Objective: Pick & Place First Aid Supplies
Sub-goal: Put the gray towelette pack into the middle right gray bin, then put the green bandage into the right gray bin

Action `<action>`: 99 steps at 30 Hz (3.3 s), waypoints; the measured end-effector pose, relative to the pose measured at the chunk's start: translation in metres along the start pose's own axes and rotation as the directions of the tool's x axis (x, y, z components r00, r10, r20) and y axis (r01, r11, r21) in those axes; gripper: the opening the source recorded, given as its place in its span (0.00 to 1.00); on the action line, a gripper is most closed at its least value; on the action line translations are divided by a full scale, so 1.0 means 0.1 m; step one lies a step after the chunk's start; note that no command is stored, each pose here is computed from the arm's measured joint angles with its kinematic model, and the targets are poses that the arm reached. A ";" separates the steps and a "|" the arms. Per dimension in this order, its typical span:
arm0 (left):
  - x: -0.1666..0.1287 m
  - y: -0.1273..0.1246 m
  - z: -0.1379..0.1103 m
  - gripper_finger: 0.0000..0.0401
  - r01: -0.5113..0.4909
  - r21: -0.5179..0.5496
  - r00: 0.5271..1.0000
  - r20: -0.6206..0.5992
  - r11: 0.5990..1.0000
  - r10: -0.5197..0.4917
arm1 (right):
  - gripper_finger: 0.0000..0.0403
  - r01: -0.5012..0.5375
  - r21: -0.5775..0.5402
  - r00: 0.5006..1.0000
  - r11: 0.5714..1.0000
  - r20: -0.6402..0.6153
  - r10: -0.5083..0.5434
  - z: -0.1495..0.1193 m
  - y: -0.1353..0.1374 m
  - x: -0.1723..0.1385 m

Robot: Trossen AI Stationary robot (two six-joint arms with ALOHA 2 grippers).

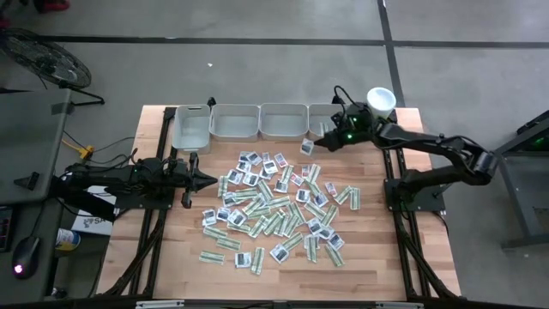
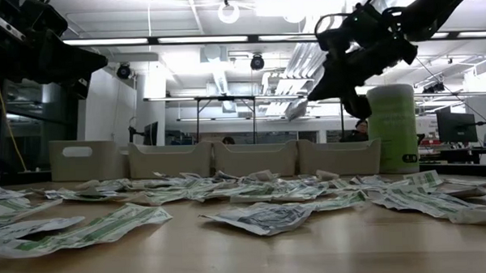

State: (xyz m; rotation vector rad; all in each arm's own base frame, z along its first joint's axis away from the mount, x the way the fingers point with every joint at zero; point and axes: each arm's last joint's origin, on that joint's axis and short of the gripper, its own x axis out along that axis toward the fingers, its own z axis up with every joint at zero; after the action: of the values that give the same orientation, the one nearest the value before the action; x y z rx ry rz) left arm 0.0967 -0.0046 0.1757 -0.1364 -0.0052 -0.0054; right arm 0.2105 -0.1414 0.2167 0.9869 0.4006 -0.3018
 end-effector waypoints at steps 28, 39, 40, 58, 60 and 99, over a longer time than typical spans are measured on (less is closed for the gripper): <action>0.00 0.00 0.00 0.00 0.000 0.000 1.000 0.000 1.000 0.000 | 0.00 0.302 0.120 0.933 0.946 0.168 -0.319 0.78 -0.18 0.84; 0.00 0.00 0.00 0.00 0.000 0.000 1.000 0.000 1.000 0.000 | 0.00 0.453 0.154 0.875 0.878 0.110 -0.471 0.75 -0.32 0.86; 0.00 0.00 0.00 0.00 0.000 0.000 1.000 0.000 1.000 0.000 | 0.00 0.457 0.155 0.874 0.876 0.104 -0.475 0.75 -0.32 0.86; 0.00 0.00 0.00 0.00 0.000 0.000 1.000 0.000 1.000 0.000 | 0.13 0.474 0.132 0.874 0.870 0.051 -0.484 0.70 -0.34 0.85; 0.00 0.00 0.00 0.00 0.000 0.000 1.000 0.000 1.000 0.000 | 0.18 0.467 0.131 0.878 0.874 0.044 -0.476 0.70 -0.34 0.86; 0.00 0.00 0.00 0.00 0.000 0.000 1.000 0.000 1.000 0.000 | 0.28 0.077 -0.655 0.807 0.752 -0.402 -0.433 -0.28 0.04 0.53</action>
State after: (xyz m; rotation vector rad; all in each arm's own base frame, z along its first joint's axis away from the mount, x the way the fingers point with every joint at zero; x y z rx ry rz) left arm 0.0967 -0.0046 0.1757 -0.1367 -0.0055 -0.0057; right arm 0.2535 -0.1187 0.1815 0.3329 1.0950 -0.1243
